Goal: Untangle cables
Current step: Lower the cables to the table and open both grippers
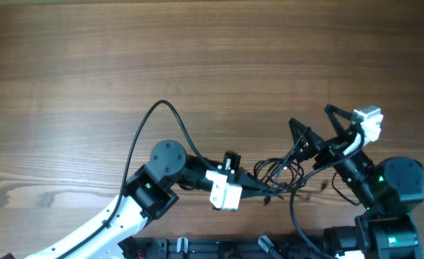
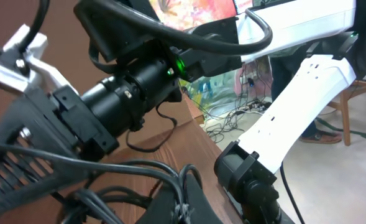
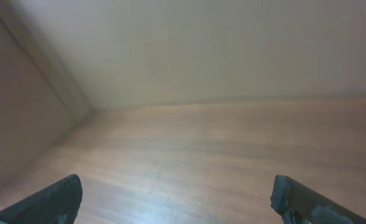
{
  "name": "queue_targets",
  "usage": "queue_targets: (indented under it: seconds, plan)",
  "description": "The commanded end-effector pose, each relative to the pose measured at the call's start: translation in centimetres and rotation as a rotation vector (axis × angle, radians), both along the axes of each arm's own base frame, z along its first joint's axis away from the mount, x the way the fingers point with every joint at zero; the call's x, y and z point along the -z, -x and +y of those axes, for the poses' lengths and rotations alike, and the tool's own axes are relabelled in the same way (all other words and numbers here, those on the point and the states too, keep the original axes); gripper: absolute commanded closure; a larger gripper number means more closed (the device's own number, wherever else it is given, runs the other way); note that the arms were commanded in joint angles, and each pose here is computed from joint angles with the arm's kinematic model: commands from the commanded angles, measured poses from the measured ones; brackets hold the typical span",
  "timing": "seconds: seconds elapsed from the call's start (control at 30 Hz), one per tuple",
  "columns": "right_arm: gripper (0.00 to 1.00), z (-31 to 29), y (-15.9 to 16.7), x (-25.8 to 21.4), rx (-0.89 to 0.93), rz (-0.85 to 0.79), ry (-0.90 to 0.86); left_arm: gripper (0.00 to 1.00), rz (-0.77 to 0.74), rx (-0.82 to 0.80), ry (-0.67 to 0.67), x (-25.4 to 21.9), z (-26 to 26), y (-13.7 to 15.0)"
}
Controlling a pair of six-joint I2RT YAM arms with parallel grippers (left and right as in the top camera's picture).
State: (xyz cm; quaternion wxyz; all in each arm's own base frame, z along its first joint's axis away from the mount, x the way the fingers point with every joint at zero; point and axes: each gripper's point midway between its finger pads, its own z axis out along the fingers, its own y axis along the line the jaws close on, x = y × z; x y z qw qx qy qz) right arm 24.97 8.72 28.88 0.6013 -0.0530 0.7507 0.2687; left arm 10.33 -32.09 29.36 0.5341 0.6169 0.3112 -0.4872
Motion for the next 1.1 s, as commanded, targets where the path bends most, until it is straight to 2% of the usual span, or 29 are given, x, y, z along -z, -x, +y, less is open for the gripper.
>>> queue_targets:
  seconds: [0.0,0.13,0.23,0.33,0.5,0.6,0.77,0.83,0.97,1.07]
  plan:
    - [0.00,-3.3,-0.7,1.9,0.199,0.092,0.018,0.96,-0.013,0.111,0.004,-0.4,0.4,2.0]
    - [0.00,-5.3,-0.6,4.0,0.316,0.175,0.055,0.96,-0.015,0.111,0.006,-0.4,0.4,2.0]
    - [0.00,-2.9,-0.1,3.5,0.173,0.163,0.025,0.96,-0.029,0.111,0.019,-0.7,0.4,2.1]
    - [0.00,-2.9,0.0,4.1,0.174,0.183,0.027,0.96,-0.060,0.107,0.050,-1.3,0.4,2.1]
    - [0.00,-2.9,1.5,7.7,0.165,0.345,0.048,0.96,-0.045,-0.074,0.069,-1.9,-0.4,-0.9]
    - [0.00,-2.5,2.4,9.6,0.141,0.441,0.055,0.96,-0.018,-0.237,0.082,-2.2,-0.7,-3.7]
    - [0.00,-2.1,2.1,11.8,0.117,0.551,0.057,0.96,0.237,-0.549,0.075,-1.8,0.0,-9.4]
    - [0.00,-2.0,1.9,12.7,0.114,0.594,0.061,0.96,0.384,-0.710,0.063,-0.6,1.0,-12.2]
    - [0.00,-1.5,1.4,12.9,0.085,0.635,0.053,0.96,0.580,-0.901,0.018,2.3,2.6,-14.9]
    - [0.00,-1.0,1.4,12.0,0.044,0.617,0.057,0.96,0.630,-0.974,-0.029,4.1,3.4,-15.5]
